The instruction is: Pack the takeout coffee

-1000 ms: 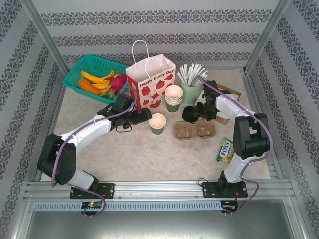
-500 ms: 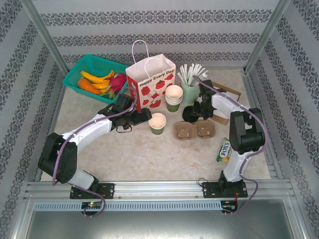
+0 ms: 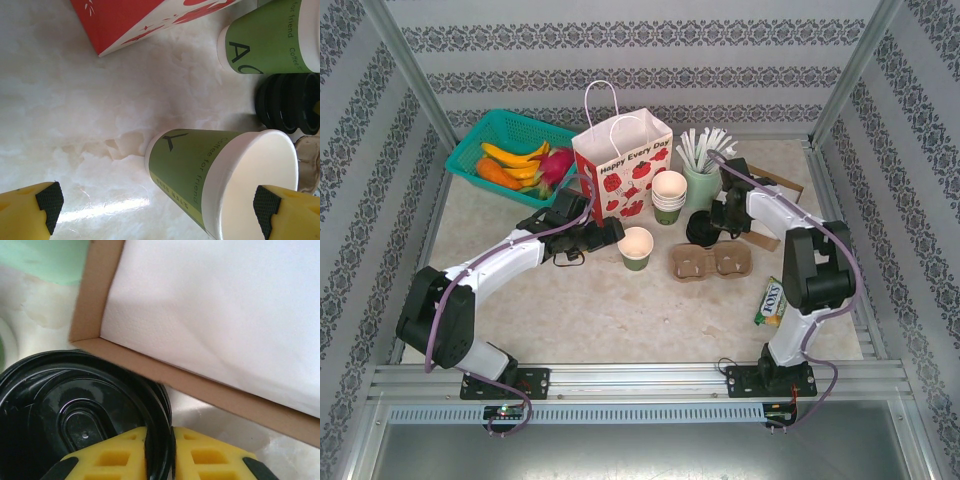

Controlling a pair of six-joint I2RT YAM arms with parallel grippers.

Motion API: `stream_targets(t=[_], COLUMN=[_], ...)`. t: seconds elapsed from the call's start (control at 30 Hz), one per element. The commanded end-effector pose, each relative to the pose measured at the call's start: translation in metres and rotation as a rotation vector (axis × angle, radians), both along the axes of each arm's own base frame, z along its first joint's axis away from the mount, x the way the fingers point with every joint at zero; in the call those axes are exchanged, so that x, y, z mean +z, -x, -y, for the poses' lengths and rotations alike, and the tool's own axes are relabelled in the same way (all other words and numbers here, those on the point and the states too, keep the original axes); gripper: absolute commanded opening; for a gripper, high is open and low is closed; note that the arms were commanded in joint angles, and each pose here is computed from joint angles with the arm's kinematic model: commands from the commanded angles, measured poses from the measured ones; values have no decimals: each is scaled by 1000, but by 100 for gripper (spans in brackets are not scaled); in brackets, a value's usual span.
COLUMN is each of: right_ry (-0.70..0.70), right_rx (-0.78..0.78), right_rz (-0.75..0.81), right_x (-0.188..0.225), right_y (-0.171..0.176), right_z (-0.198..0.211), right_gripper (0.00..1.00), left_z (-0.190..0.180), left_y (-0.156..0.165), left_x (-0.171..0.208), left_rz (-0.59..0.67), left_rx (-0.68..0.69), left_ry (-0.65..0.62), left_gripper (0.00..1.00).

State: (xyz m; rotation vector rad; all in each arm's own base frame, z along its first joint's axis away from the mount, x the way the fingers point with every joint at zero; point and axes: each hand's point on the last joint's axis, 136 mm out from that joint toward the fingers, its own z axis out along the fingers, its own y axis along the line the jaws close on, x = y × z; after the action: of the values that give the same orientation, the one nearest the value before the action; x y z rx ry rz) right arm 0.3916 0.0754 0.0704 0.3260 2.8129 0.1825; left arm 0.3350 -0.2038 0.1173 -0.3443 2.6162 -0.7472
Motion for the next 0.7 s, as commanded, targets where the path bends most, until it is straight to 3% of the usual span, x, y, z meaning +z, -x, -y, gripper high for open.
stream_targets(t=[0.0,0.3,0.67], right_ry=[41,106,230], right_rx=[4,38,125], right_rz=[66,177,503], right_x=[17,35,91], right_y=[1,5,6], right_z=[4,5,-20], right_gripper=[18,16,16], left_z=[4,15,60], left_y=[2,-8,-31], left_x=[5,36,108], left_rz=[19,171,443], left_rx=[-15,-103,-343], left_ry=[3,42,91], left_gripper=[100,100,99])
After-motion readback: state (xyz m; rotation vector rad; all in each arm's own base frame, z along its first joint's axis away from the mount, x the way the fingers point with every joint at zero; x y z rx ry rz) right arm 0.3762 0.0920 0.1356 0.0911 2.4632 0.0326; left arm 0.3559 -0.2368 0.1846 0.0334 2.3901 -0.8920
